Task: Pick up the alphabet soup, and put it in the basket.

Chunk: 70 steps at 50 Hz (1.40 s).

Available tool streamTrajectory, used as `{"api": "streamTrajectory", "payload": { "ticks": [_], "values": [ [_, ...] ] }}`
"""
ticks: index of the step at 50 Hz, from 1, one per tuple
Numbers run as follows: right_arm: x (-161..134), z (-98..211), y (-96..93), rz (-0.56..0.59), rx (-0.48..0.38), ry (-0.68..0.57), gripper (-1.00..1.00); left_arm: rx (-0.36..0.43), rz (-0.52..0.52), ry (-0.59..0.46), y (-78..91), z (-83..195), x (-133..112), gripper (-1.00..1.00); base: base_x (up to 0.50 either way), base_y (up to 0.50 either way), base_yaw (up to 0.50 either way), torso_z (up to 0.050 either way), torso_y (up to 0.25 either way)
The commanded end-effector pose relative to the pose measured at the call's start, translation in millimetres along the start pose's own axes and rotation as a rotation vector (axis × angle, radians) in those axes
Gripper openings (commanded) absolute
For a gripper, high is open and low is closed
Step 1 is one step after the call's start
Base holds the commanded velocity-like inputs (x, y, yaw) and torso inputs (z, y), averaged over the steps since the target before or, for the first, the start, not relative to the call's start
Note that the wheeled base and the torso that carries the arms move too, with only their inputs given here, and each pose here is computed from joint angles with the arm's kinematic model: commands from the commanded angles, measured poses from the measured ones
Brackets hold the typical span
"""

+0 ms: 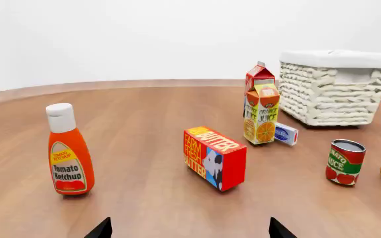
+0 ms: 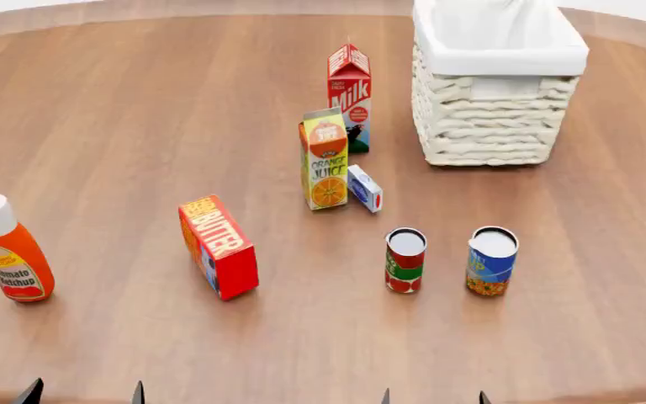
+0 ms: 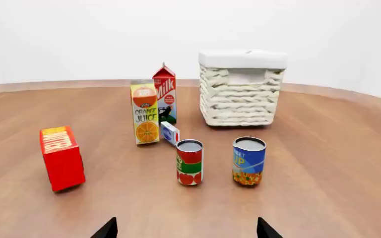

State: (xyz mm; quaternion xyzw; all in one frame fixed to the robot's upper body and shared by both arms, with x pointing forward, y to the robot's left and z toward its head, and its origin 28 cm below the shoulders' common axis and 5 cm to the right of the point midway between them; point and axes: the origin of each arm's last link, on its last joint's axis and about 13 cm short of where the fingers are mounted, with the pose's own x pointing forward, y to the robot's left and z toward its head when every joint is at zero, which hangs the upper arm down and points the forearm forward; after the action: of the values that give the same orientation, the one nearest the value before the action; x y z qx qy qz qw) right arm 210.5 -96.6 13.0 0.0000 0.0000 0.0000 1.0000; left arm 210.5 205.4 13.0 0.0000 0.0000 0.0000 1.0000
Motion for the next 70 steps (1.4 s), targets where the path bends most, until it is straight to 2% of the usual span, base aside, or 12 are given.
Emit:
{"api": "streamTrajectory", "payload": {
  "ticks": [1, 10, 17, 18, 20, 28, 31, 45, 48, 70],
  "values": [
    [0, -1, 0.9, -0.001, -0.008, -0.002, 1.00, -0.006, -0.003, -0.005, 0.3, 1, -1, 1.00, 0.00, 0.00, 0.00, 0.000, 0.000],
    [-3, 4, -0.7, -0.010, -0.008, -0.022, 1.00, 0.006, 0.024, -0.052, 1.0, 9, -6, 1.00, 0.00, 0.00, 0.00, 0.000, 0.000],
    [-17, 28, -6.8, -0.035, 0.001, -0.137, 1.00, 0.015, 0.053, -0.191, 2.6, 29, -20, 1.00, 0.00, 0.00, 0.00, 0.000, 0.000],
    [-19, 30, -7.4, -0.030, -0.021, -0.161, 1.00, 0.026, 0.049, -0.200, 2.9, 31, -21, 1.00, 0.00, 0.00, 0.00, 0.000, 0.000],
    [-23, 36, -9.7, -0.030, 0.007, -0.189, 1.00, 0.011, 0.058, -0.217, 4.7, 35, -24, 1.00, 0.00, 0.00, 0.00, 0.000, 0.000],
    [-34, 51, -14.1, -0.053, 0.004, -0.281, 1.00, -0.002, 0.100, -0.307, 9.0, 47, -33, 1.00, 0.00, 0.00, 0.00, 0.000, 0.000],
    [-41, 58, -14.9, -0.082, 0.002, -0.358, 1.00, 0.000, 0.119, -0.386, 8.8, 53, -39, 1.00, 0.00, 0.00, 0.00, 0.000, 0.000],
    [-40, 62, -26.1, -0.142, 0.050, -0.398, 1.00, -0.108, 0.180, -0.445, 19.1, 64, -43, 1.00, 0.00, 0.00, 0.00, 0.000, 0.000],
    [-39, 61, -27.1, -0.141, 0.077, -0.393, 1.00, -0.113, 0.187, -0.449, 19.2, 64, -43, 1.00, 0.00, 0.00, 0.00, 0.000, 0.000],
    [-36, 59, -26.3, -0.132, 0.075, -0.362, 1.00, -0.106, 0.190, -0.455, 18.6, 65, -42, 1.00, 0.00, 0.00, 0.00, 0.000, 0.000]
  ]
}}
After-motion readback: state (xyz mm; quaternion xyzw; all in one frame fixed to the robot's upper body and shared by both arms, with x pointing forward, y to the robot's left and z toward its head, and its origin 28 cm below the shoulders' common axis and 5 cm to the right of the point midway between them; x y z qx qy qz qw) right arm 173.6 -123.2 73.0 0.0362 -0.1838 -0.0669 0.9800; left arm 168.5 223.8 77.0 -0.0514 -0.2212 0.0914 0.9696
